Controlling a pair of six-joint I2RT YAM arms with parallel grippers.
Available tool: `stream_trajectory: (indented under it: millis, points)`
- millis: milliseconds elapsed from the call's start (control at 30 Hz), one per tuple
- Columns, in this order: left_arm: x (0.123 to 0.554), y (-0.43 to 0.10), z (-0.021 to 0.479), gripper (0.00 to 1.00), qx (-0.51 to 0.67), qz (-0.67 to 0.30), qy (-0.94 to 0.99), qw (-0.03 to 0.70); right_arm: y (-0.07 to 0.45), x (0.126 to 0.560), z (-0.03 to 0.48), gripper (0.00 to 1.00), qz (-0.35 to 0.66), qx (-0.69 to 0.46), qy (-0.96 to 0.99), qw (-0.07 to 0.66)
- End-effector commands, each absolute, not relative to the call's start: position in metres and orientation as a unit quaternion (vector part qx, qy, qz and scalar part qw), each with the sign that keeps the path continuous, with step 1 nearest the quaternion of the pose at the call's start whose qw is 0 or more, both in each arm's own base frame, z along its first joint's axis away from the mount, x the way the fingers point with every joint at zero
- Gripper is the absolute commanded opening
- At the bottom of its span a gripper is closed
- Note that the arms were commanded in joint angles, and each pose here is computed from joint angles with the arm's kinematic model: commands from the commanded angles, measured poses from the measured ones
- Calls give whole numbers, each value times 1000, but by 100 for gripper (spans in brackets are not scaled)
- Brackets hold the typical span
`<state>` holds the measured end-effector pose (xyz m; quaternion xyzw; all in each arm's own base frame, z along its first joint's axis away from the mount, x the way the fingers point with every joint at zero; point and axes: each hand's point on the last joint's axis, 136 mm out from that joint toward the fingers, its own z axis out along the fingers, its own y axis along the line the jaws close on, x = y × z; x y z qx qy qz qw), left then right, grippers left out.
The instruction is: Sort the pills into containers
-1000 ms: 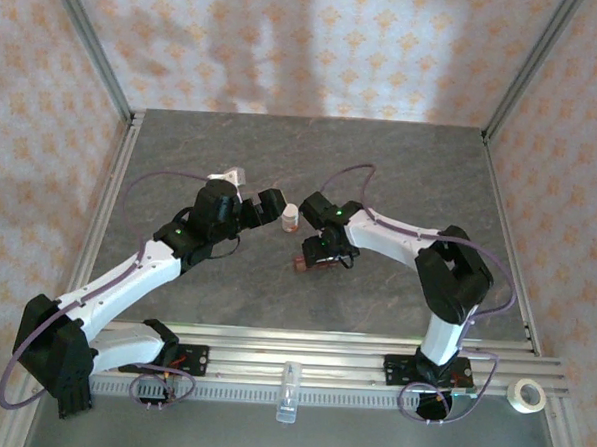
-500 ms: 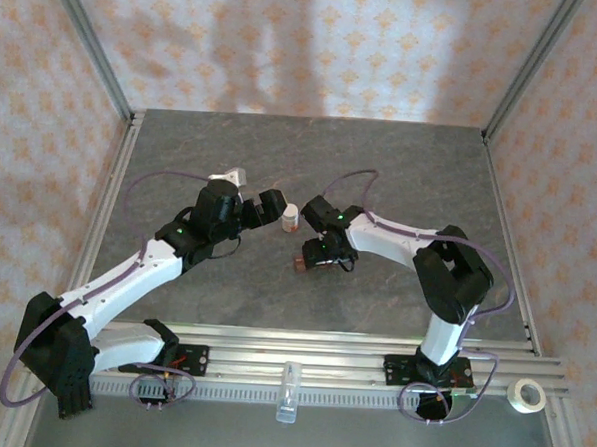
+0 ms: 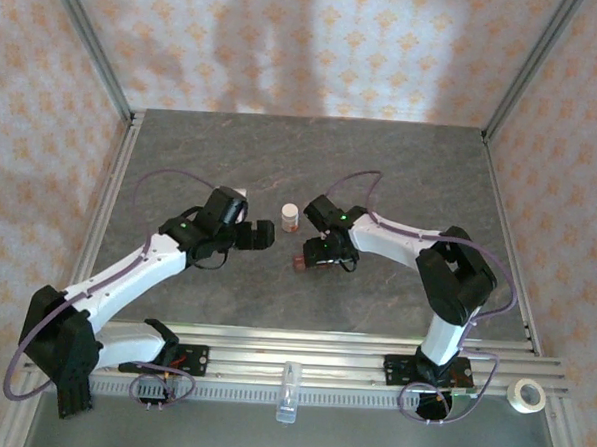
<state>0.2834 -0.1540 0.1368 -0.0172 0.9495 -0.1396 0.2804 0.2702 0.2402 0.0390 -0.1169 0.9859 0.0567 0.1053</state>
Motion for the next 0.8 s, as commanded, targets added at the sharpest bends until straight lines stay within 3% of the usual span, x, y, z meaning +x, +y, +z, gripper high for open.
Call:
stream_trajectory:
  millis: [0, 767]
  points:
    - [265, -142, 126, 100, 62, -55, 965, 251, 234, 273, 44, 82, 58, -97, 987, 112]
    - [259, -224, 83, 100, 213, -58, 947, 234, 217, 276, 41, 82, 98, -44, 987, 116]
